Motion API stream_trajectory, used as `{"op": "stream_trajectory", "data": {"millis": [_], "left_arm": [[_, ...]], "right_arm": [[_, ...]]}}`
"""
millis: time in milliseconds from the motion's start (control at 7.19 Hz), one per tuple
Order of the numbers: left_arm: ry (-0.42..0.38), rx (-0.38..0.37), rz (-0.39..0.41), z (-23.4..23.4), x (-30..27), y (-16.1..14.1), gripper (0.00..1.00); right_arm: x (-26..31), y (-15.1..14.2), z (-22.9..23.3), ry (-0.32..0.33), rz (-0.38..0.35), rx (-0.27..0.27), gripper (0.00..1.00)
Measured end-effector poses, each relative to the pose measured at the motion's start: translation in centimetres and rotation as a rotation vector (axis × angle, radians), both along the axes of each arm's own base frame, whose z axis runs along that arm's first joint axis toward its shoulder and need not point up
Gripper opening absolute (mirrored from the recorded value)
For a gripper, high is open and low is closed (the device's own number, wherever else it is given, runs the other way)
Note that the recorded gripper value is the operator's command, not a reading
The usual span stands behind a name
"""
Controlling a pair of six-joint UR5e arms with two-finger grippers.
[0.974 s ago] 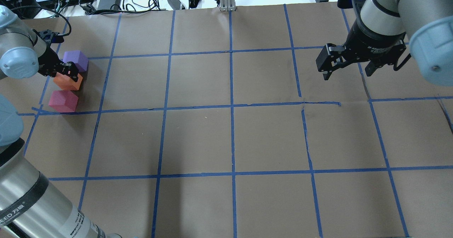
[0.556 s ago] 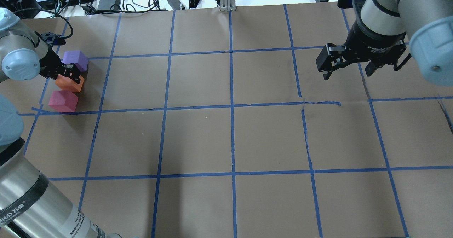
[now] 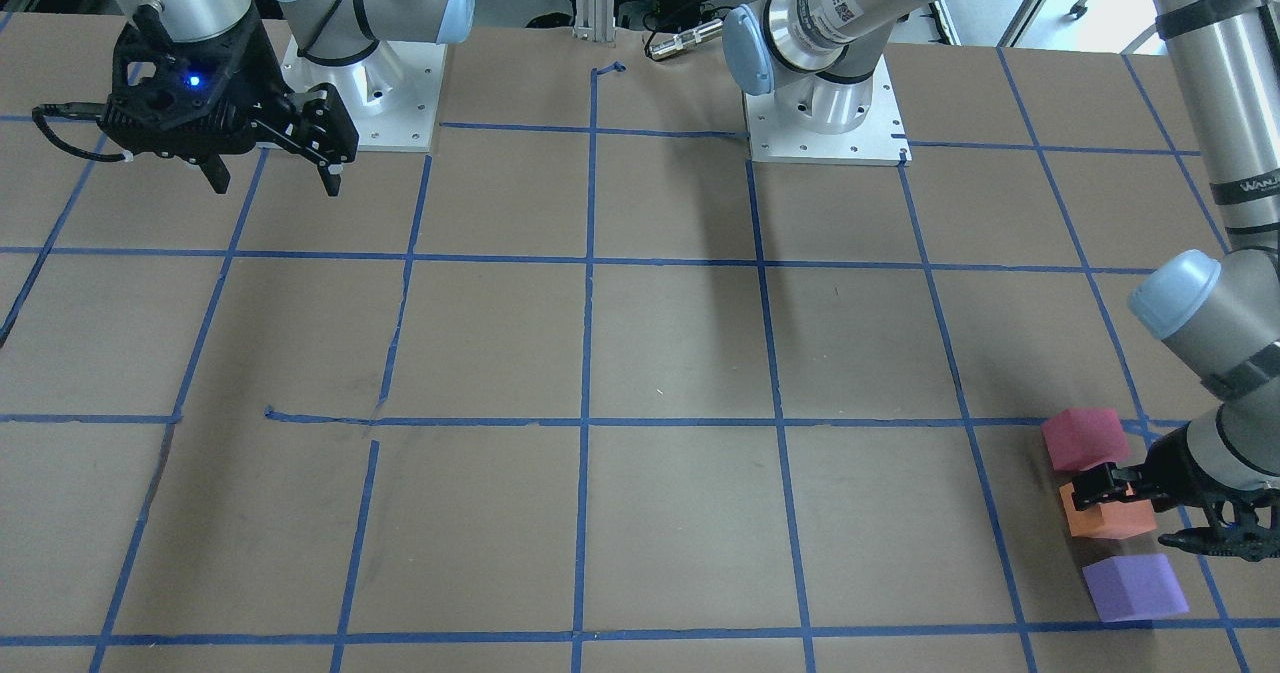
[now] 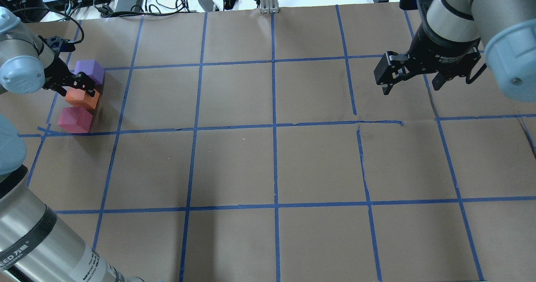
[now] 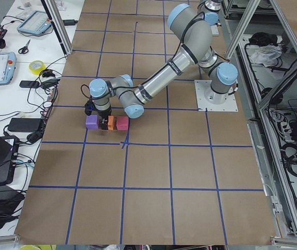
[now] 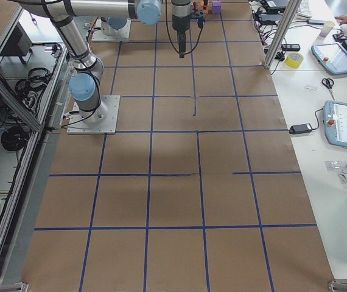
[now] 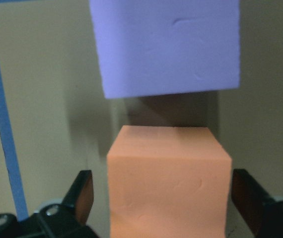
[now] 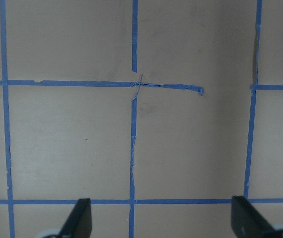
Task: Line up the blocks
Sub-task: 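Lower the orange cube between the purple and pink cubes with the left gripper, then open the left gripper and lift it off the orange cube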
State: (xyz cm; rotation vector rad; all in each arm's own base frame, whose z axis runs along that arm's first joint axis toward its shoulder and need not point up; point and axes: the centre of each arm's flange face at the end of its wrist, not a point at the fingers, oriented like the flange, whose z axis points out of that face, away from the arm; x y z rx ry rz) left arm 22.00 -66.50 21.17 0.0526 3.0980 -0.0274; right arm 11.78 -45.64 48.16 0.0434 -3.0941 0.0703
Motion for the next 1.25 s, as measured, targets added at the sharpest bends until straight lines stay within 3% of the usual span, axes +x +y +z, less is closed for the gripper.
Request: {"op": "stream_trajectory", "data": {"millis": [278,695,974,1252], "left_arm": [[0.028,0.049,0.008,4.2,-1.6,1.5,1.0],[0.063,0.117,0.017,14.8,-4.5,6.5,1.0],[0.063,0.118,0.018,22.6,-6.9,10.9,1.0],[0.055,0.101,0.03,27.4,-9.2,14.3,1.0]], "right_arm": [[0.0,0.0,0.1,0.0,0.0,-0.002,1.0],[0.0,-0.1,0.1,0.0,0.0,-0.004,1.0],[0.0,-0.1,0.0,0.0,0.0,-0.001,1.0],[0.0,-0.1,0.0,0.0,0.0,-0.001,1.0]]}}
